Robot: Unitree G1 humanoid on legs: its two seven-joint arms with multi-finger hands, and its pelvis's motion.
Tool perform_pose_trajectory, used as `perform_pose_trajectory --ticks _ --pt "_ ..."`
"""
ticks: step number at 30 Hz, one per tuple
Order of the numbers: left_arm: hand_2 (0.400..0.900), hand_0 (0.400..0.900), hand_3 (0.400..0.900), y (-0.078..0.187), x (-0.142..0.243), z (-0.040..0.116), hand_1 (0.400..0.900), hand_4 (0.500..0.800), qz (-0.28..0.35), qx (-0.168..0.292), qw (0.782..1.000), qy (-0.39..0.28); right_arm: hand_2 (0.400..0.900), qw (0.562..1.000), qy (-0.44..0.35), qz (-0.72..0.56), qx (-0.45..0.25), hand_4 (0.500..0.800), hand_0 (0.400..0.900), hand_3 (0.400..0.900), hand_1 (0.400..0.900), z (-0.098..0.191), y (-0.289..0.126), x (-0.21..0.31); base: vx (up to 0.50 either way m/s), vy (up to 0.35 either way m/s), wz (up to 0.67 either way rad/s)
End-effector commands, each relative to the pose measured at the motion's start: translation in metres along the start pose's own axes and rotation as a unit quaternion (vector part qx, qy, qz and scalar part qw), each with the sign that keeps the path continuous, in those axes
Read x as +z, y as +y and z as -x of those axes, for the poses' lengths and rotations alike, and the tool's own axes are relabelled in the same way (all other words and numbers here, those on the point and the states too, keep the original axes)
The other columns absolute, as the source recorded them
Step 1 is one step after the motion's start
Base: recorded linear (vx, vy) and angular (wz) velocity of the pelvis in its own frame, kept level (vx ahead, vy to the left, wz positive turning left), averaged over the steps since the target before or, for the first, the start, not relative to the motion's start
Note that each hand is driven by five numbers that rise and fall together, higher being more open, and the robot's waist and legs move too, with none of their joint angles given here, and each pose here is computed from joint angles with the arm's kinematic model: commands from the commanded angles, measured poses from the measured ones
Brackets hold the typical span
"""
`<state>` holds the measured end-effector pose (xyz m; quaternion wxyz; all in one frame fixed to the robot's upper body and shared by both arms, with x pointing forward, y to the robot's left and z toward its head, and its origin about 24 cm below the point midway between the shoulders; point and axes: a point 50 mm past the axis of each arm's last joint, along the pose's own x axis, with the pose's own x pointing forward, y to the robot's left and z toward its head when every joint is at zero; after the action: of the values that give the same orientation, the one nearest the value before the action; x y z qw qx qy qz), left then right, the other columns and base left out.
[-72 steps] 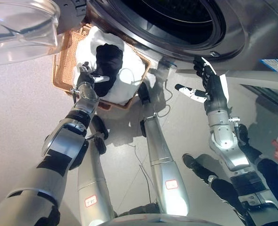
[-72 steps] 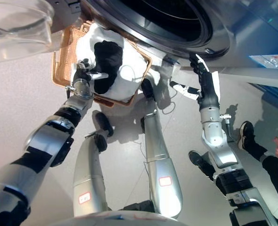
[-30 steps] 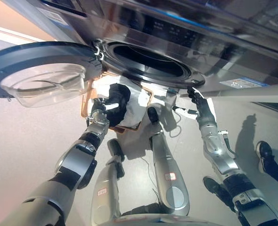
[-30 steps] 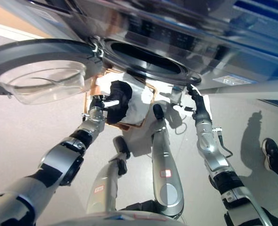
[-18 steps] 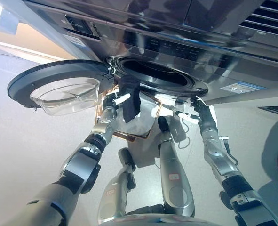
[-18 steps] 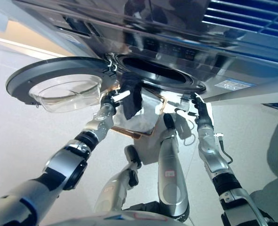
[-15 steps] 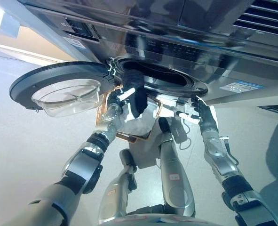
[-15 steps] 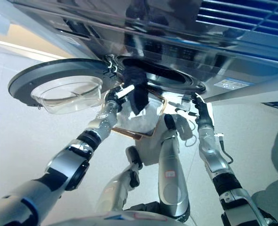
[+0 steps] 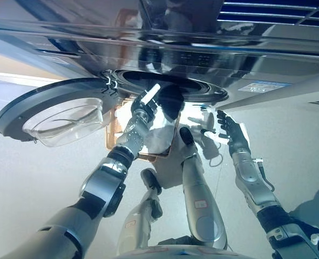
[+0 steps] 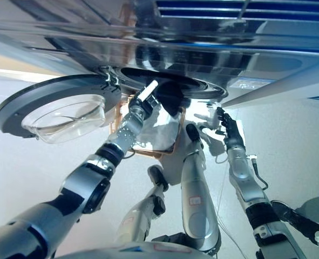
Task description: Put the clothes in the basket into the washing machine.
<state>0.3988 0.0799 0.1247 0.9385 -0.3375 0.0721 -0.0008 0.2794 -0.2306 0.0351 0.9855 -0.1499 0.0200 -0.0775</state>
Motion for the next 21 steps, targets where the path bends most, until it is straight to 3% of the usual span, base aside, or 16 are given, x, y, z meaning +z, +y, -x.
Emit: perform_pose_trajectory --ticks 1,8,18,19,20,21 --pt "0.400 0.400 0.400 -0.048 0.057 -0.003 0.400 0.500 0.048 -0.076 0.990 -0.110 0.900 1.000 -0.021 -0.012 -0.002 0.800 0.900 0.900 0.900 0.022 -0.006 -0.003 0.060 -0.060 -0.12" --pt "0.400 0.400 0.400 -0.047 0.088 -0.006 0.400 0.500 0.038 -0.060 0.987 -0.147 0.900 0.999 -0.041 0.001 -0.016 0.800 0.900 0.900 0.900 0.024 -0.017 0.003 0.049 -0.054 -0.11" --pt "0.400 0.400 0.400 -0.060 0.076 -0.004 0.400 0.500 0.046 -0.060 0.988 -0.137 0.900 0.999 -0.045 0.002 -0.026 0.800 0.900 0.900 0.900 0.023 -0.020 0.004 0.010 -0.035 0.10" --pt "0.482 0.482 0.482 -0.057 0.075 -0.006 0.482 0.549 0.039 -0.051 0.989 -0.133 0.900 0.999 -0.046 0.001 -0.024 0.800 0.900 0.900 0.900 0.023 -0.020 0.004 0.008 -0.005 0.11" --pt "0.900 0.900 0.900 -0.054 0.072 -0.007 0.900 0.800 0.022 -0.038 0.991 -0.128 0.900 0.999 -0.044 0.000 -0.018 0.800 0.900 0.900 0.900 0.023 -0.018 0.004 0.008 -0.005 0.11" --pt "0.900 0.900 0.900 -0.054 0.072 -0.007 0.900 0.800 0.022 -0.038 0.991 -0.128 0.900 0.999 -0.045 0.000 -0.017 0.800 0.900 0.900 0.900 0.023 -0.018 0.004 0.006 0.005 0.11"
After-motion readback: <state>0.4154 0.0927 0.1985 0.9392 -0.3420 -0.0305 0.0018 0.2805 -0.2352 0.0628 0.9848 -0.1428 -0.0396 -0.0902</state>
